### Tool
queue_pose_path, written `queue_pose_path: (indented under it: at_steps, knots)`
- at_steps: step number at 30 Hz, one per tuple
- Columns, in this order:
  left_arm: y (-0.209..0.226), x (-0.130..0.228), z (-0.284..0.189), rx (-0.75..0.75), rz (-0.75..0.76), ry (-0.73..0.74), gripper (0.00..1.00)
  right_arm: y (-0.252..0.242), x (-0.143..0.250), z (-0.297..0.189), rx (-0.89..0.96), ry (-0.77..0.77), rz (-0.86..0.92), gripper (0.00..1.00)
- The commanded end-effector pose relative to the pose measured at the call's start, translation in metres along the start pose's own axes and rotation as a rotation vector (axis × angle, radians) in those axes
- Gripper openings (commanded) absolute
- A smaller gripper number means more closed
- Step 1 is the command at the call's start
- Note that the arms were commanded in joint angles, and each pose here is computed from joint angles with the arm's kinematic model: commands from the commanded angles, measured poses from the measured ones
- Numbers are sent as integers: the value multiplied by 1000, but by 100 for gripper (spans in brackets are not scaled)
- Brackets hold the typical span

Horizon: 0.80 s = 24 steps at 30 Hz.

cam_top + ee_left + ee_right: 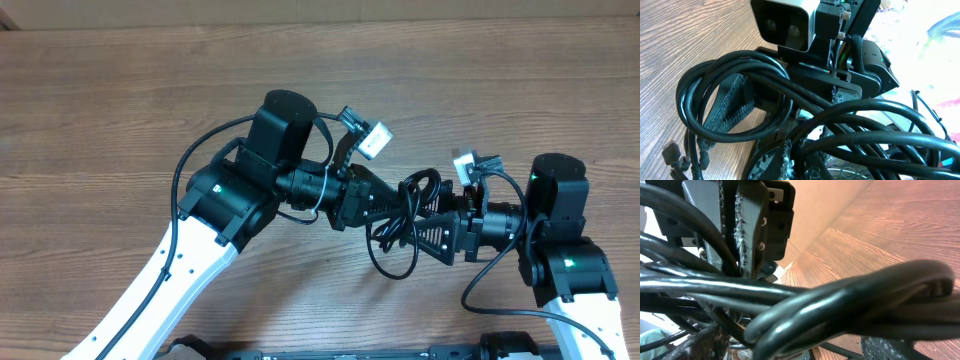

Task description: Untangle cables

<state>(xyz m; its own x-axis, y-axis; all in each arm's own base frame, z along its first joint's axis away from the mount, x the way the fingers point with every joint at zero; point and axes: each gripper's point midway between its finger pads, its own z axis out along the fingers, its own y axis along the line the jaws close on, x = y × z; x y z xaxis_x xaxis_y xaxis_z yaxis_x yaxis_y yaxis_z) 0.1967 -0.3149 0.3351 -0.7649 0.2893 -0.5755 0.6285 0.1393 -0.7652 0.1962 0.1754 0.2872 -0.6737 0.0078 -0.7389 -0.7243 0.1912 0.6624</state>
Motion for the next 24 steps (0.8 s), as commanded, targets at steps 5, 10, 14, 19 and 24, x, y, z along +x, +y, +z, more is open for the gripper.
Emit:
queue_pose_path:
  at_steps: [5, 10, 14, 19, 24]
  knots:
    - [-23, 1, -3, 54, 87, 6, 4, -37, 0, -5, 223, -25, 86, 78]
    - [-20, 0, -6, 46, 83, 0, 4, -69, 5, -15, 417, -54, 209, 79]
    - [-18, 1, -6, 41, 72, 2, 4, -81, 8, -21, 493, -64, 251, 79]
    - [-18, 1, -7, 39, 77, 2, 4, -93, 10, -28, 573, -88, 318, 79]
    - [-15, -1, -9, 32, 73, -7, 4, -103, 13, -35, 638, -109, 380, 79]
